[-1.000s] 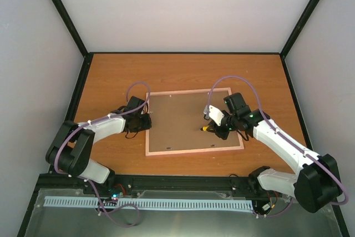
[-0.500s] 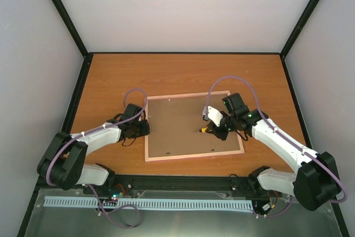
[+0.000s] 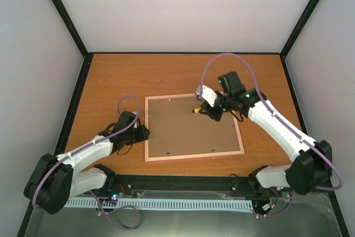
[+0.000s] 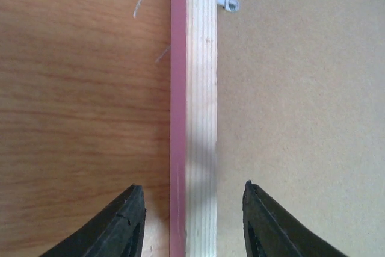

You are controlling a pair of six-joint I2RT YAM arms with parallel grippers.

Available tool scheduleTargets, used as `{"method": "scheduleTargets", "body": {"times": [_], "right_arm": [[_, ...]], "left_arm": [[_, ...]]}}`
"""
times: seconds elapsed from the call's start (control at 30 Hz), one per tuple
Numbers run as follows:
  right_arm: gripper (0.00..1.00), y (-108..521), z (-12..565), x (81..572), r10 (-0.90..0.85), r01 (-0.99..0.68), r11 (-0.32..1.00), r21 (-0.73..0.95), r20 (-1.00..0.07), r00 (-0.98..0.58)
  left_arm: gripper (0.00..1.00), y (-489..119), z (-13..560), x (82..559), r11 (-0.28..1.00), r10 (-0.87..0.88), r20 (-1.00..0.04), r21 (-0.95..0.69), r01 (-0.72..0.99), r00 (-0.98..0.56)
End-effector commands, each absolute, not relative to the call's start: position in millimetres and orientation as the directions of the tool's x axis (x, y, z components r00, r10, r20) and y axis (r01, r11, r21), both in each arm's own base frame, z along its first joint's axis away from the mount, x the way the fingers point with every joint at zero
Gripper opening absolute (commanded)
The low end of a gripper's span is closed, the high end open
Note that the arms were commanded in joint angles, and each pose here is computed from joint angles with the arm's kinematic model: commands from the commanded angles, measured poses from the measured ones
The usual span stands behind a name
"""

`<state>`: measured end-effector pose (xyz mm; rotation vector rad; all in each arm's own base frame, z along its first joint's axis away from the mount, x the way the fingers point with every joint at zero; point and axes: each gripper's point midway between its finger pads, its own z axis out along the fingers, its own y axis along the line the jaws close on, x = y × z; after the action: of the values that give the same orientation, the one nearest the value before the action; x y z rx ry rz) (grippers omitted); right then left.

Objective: Take the photo out of the frame

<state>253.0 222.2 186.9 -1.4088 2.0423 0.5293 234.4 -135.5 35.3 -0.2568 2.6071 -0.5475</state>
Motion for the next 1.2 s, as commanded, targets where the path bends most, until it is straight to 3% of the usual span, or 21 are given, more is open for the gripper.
{"method": "scheduleTargets", "body": {"times": [0.0, 0.33, 0.73, 1.17], "right_arm": [[0.03, 242, 206, 273, -0.699, -0.931, 0.366, -0.006, -0.662, -0.271], [0.03, 296, 195, 311, -0.739, -0.929, 0.369, 0.005, -0.605, -0.296], [0.03, 360, 157, 312, -0.783, -0.944, 0.325, 0.06, -0.543, -0.304], [0.03, 408, 125, 313, -0.815, -0.954, 0.281, 0.107, -0.498, -0.296]], "left_arm": [[0.44, -145, 33, 225, 0.863, -0.297, -0.374, -0.499, -0.08, -0.879], [0.35, -152, 20, 218, 0.833, -0.29, -0.38, -0.552, -0.036, -0.878], [0.12, -150, 11, 218, 0.837, -0.294, -0.377, -0.546, -0.046, -0.878], [0.01, -148, 11, 218, 0.837, -0.3, -0.381, -0.546, -0.049, -0.874]]}}
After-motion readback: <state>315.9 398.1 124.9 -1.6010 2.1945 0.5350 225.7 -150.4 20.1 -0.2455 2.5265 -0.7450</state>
